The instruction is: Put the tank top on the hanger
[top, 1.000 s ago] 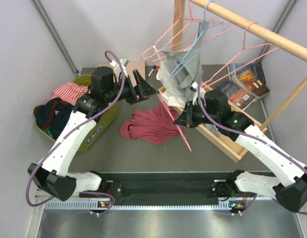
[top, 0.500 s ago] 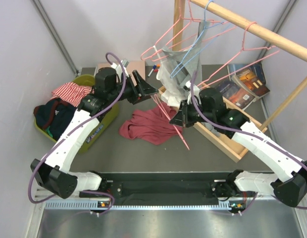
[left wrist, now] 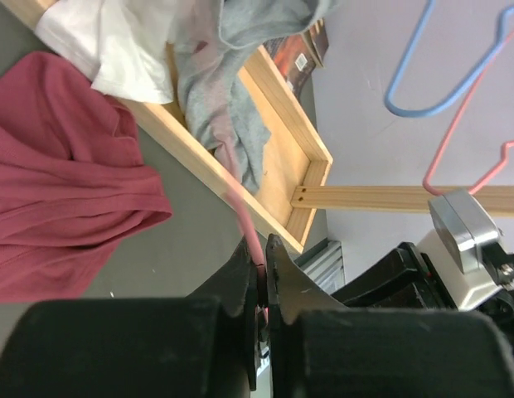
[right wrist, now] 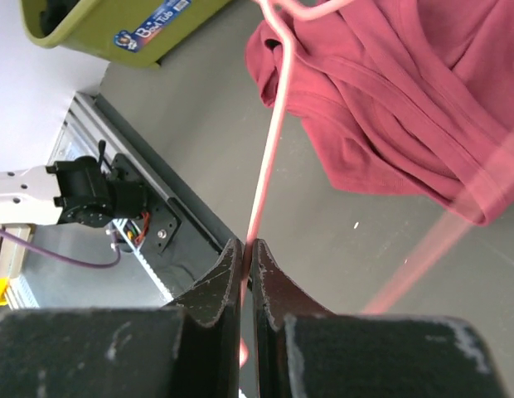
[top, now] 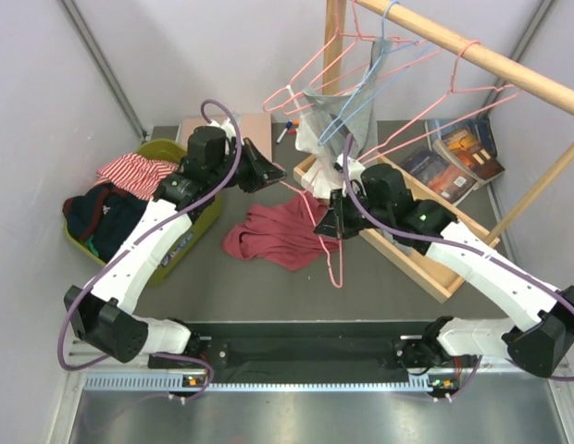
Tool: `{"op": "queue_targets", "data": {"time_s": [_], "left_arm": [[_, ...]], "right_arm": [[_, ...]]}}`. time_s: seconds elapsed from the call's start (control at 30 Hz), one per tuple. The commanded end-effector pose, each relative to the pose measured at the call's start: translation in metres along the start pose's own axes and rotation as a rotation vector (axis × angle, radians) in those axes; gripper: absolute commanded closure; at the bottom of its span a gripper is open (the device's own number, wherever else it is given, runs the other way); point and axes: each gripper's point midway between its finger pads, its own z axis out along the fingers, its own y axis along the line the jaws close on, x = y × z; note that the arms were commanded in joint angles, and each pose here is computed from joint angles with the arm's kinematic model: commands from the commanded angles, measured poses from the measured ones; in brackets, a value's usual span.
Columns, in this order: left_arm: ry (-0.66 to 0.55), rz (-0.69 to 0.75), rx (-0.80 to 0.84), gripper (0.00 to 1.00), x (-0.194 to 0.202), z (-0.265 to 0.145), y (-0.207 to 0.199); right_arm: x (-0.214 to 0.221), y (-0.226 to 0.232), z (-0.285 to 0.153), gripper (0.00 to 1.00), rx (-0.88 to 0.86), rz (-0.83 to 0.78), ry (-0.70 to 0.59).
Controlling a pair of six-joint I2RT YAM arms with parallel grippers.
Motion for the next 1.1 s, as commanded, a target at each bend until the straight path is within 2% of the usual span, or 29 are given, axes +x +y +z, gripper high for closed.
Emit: {"op": "queue_targets", "data": {"time_s": [0.0, 0.07, 0.2, 0.27, 0.3, 0.4, 0.5, 0.77, 1.07], "left_arm": [[-0.024, 0.043, -0.013, 1.0, -0.007, -0.002, -0.006], [-0.028, 0.044, -0.039, 1.0, -0.009, -0.003, -0.003], [-0.013, 0.056, -0.093, 1.0, -0.009, -0.001, 0.004], [-0.011, 0.067, -0.126, 1.0, -0.009, -0.002, 0.005], [-0.005, 0.078, -0.145, 1.0, -0.008, 0.0, 0.009], [0.0, 0.084, -0.211, 1.0, -0.007, -0.001, 0.018], [-0.002, 0.085, -0.26, 1.0, -0.006, 0.0, 0.026], [-0.014, 0.041, -0.297, 1.0, -0.005, -0.001, 0.031], [-0.003, -0.015, -0.302, 1.0, 0.003, -0.001, 0.035]], "right_arm": [[-0.023, 0.02, -0.006, 0.99, -0.024, -0.063, -0.062], [-0.026, 0.016, -0.007, 0.93, 0.011, -0.059, -0.08], [-0.039, 0.021, -0.012, 0.64, 0.044, -0.067, -0.122], [-0.042, 0.025, -0.011, 0.53, 0.059, -0.078, -0.139], [-0.046, 0.027, -0.009, 0.43, 0.071, -0.084, -0.144], [-0.044, 0.028, -0.001, 0.32, 0.131, -0.093, -0.126], [-0.043, 0.025, 0.009, 0.26, 0.215, -0.121, -0.101], [-0.038, 0.016, 0.034, 0.25, 0.406, -0.154, -0.06], [-0.04, -0.009, 0.067, 0.36, 0.565, -0.233, -0.02]]}}
